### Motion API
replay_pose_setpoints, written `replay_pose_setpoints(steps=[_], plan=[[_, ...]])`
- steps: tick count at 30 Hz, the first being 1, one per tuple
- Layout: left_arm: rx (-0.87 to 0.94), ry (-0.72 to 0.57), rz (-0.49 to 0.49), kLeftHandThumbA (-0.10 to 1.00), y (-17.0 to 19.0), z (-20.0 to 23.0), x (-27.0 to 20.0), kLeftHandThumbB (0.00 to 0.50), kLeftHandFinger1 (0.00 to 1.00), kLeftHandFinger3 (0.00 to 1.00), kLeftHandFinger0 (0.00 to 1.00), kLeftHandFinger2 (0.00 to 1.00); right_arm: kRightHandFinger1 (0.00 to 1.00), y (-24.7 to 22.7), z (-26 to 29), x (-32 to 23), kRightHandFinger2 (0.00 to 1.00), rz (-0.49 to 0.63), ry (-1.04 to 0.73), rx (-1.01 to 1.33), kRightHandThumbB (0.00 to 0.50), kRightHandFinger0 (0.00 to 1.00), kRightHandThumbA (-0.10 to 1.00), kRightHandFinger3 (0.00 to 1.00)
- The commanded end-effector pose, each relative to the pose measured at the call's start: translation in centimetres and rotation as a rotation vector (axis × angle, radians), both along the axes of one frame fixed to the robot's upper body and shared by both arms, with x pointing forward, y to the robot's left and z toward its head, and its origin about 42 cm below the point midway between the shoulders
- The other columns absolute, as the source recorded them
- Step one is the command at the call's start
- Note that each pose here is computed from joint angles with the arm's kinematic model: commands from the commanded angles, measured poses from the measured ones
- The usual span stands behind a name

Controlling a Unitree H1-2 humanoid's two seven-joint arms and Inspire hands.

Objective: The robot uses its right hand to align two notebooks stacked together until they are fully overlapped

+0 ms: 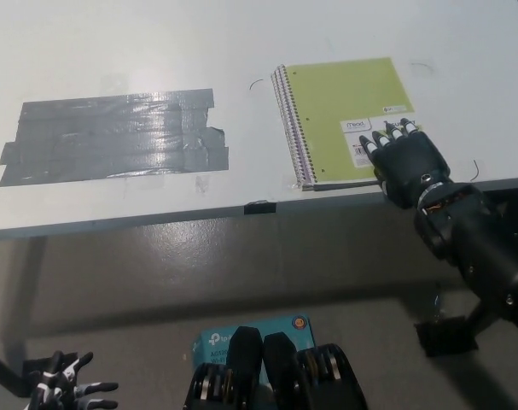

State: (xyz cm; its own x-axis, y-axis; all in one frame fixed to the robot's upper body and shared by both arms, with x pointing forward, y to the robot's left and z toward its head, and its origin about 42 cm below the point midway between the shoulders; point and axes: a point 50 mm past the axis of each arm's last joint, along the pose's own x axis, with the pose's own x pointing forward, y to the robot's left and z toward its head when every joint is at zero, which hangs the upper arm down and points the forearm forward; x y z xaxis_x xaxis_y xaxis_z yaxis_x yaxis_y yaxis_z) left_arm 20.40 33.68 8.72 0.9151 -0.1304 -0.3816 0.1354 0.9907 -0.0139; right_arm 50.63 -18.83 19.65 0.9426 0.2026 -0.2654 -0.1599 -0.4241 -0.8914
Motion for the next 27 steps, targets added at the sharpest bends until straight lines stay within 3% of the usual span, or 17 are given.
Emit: replay_pose_setpoints(steps=[1, 14, 18, 27], plan=[[0.003, -0.035, -0.031, 1.00, -0.1, 0.5, -0.3, 0.500, 0.61, 1.00, 0.41, 0.69, 1.00, -0.6, -3.0, -1.1, 1.00, -0.078, 0.134, -0.066, 0.500, 1.00, 1.00, 1.00], [0.012, -0.029, -0.037, 1.00, -0.1, 0.5, -0.1, 0.500, 0.63, 1.00, 0.43, 0.70, 1.00, 0.6, -2.5, -1.3, 1.00, -0.057, 0.119, -0.042, 0.500, 1.00, 1.00, 1.00], [0.009, -0.029, -0.041, 1.00, -0.1, 0.6, 0.0, 0.500, 0.60, 1.00, 0.37, 0.69, 1.00, 0.1, -2.1, -1.0, 1.00, -0.059, 0.116, -0.034, 0.500, 1.00, 1.00, 1.00], [0.016, -0.016, -0.039, 1.00, -0.2, 0.6, -0.3, 0.500, 0.59, 1.00, 0.37, 0.68, 1.00, 0.1, -2.4, -1.6, 1.00, -0.063, 0.122, -0.023, 0.500, 1.00, 1.00, 1.00]])
